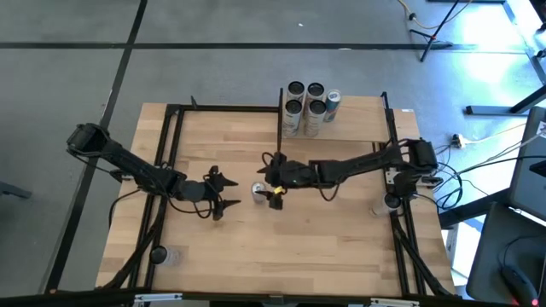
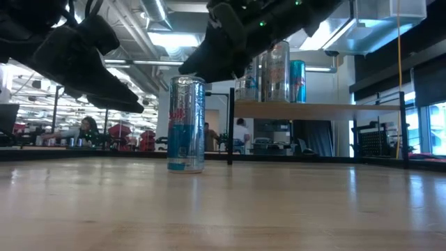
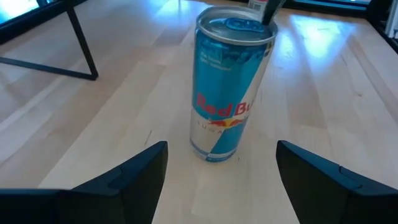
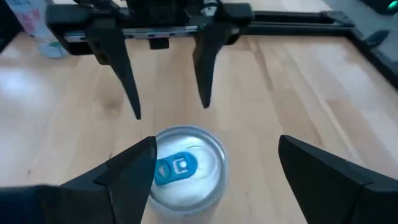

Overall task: Place canned beverage on shelf
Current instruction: Put the blue soda can aligned with the other blue soda can on the shelf

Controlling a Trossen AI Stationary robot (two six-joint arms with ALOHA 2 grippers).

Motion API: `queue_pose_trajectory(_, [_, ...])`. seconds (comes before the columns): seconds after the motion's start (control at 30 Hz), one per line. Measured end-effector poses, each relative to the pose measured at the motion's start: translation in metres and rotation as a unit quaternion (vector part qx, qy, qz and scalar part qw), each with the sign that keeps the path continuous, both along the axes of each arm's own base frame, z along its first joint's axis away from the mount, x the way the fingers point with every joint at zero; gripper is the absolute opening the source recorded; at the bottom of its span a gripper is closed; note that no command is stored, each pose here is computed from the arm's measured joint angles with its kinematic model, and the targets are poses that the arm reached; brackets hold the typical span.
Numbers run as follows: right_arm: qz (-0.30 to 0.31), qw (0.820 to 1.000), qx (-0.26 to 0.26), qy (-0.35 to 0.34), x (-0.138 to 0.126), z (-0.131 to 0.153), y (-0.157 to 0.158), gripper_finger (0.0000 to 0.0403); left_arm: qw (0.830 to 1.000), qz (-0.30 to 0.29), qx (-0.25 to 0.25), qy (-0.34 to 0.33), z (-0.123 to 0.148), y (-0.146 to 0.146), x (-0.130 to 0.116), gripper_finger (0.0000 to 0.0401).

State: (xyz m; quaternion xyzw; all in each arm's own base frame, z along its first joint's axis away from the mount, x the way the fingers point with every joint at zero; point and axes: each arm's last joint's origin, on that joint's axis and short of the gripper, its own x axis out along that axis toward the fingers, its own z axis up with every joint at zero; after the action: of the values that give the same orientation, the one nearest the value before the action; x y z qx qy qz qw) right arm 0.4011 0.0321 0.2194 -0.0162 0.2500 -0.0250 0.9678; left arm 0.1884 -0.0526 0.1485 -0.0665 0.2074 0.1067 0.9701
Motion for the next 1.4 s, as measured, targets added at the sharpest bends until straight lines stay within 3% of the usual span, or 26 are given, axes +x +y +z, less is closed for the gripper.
queue_pose_trajectory(0.47, [0.017, 1.0, 0.021, 0.009, 0.004, -0.009, 0.002, 0.0321, 1.0, -0.003, -0.001, 0.0, 0.0, -0.001, 0.0, 0.0285])
queue_pose_trajectory(0.8, [0.014, 1.0, 0.017, 0.012, 0.014, -0.032, 0.003, 0.0319, 1.0, -0.003, -0.001, 0.0, 0.0, -0.001, 0.0, 0.0285])
queue_pose_trajectory(0.9, [0.022, 1.0, 0.004, 0.013, 0.014, -0.032, 0.003, 0.0293, 1.0, -0.003, -0.001, 0.0, 0.0, -0.001, 0.0, 0.0285])
queue_pose_trajectory(1.03, [0.038, 0.999, -0.012, 0.013, 0.014, -0.032, 0.004, 0.0207, 1.0, -0.003, -0.001, 0.0, 0.0, -0.001, 0.0, 0.0285])
queue_pose_trajectory(1.2, [0.071, 0.996, -0.038, 0.029, 0.006, -0.021, 0.004, 0.0196, 1.0, -0.003, 0.0, 0.001, 0.0, 0.0, 0.0, 0.0285])
queue_pose_trajectory(1.4, [0.093, 0.993, -0.058, 0.035, -0.023, 0.027, 0.002, 0.0196, 1.0, -0.003, 0.0, 0.003, 0.0, 0.0, 0.0, 0.0285])
